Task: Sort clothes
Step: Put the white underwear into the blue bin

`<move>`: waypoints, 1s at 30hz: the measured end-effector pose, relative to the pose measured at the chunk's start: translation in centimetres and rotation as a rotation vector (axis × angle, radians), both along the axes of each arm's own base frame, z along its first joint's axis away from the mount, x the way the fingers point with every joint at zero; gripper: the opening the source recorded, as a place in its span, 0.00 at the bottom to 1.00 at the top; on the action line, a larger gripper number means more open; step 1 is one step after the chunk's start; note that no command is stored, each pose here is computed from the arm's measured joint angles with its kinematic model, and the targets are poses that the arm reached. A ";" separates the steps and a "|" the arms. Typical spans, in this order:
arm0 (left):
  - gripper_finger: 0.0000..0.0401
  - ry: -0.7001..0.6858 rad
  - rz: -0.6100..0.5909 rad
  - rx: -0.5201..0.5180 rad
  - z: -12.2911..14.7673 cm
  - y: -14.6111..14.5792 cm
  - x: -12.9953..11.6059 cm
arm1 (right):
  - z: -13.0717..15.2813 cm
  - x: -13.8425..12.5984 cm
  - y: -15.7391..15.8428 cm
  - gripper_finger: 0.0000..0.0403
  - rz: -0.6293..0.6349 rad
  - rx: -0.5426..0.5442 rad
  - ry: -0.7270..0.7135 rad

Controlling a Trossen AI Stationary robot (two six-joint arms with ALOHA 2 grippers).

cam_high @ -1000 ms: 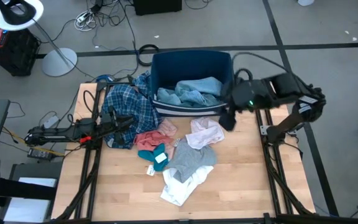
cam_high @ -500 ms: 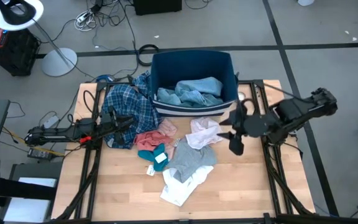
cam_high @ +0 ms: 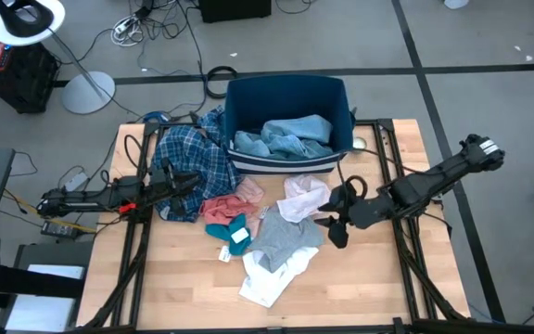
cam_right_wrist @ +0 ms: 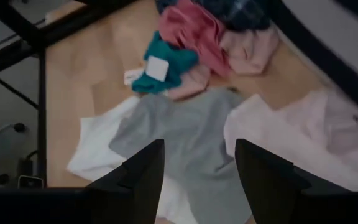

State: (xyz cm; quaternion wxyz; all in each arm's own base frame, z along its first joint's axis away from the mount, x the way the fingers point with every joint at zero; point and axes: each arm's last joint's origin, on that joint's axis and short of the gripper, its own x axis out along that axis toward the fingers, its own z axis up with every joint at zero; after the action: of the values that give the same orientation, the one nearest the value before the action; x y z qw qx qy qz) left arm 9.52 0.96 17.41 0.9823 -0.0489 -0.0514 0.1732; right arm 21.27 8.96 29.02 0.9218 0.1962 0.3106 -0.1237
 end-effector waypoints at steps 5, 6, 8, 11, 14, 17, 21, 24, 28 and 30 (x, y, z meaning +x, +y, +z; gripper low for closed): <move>0.27 0.000 0.000 0.000 0.0 0.0 0.0 | -1.4 0.5 -0.1 0.48 -0.030 0.001 0.030; 0.27 0.000 0.000 0.000 0.0 0.0 0.0 | -1.7 0.7 -0.2 0.48 -0.036 -0.007 0.038; 0.27 -0.004 0.000 0.000 0.0 0.0 0.0 | -2.4 1.1 -0.4 0.48 -0.051 -0.021 0.065; 0.27 -0.010 0.000 0.000 0.1 0.0 0.0 | -3.2 1.9 -0.6 0.48 -0.074 -0.032 0.091; 0.27 -0.013 -0.001 -0.007 0.1 0.0 0.0 | -3.9 2.8 -0.8 0.48 -0.100 -0.029 0.100; 0.27 -0.058 -0.035 -0.093 0.2 -0.1 0.0 | -4.5 3.5 -1.3 0.48 -0.154 0.002 0.110; 0.27 -0.059 -0.037 -0.101 0.2 -0.1 0.0 | -5.1 4.1 -2.3 0.48 -0.229 0.030 0.126; 0.27 -0.090 -0.042 -0.133 0.4 -0.1 0.0 | -5.4 4.5 -3.1 0.48 -0.251 0.044 0.145; 0.27 -0.128 -0.066 -0.174 1.1 -0.1 -0.2 | -5.4 4.7 -4.3 0.48 -0.287 0.052 0.143; 0.27 -0.139 -0.095 -0.172 1.7 -0.2 -0.3 | -5.3 4.8 -4.7 0.48 -0.295 0.044 0.144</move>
State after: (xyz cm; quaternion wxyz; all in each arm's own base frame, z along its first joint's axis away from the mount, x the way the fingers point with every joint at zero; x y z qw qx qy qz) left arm 9.22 0.76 19.15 0.9757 -0.1472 -0.1021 0.1263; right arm 26.06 4.23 23.67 0.8645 0.2505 0.3463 -0.2646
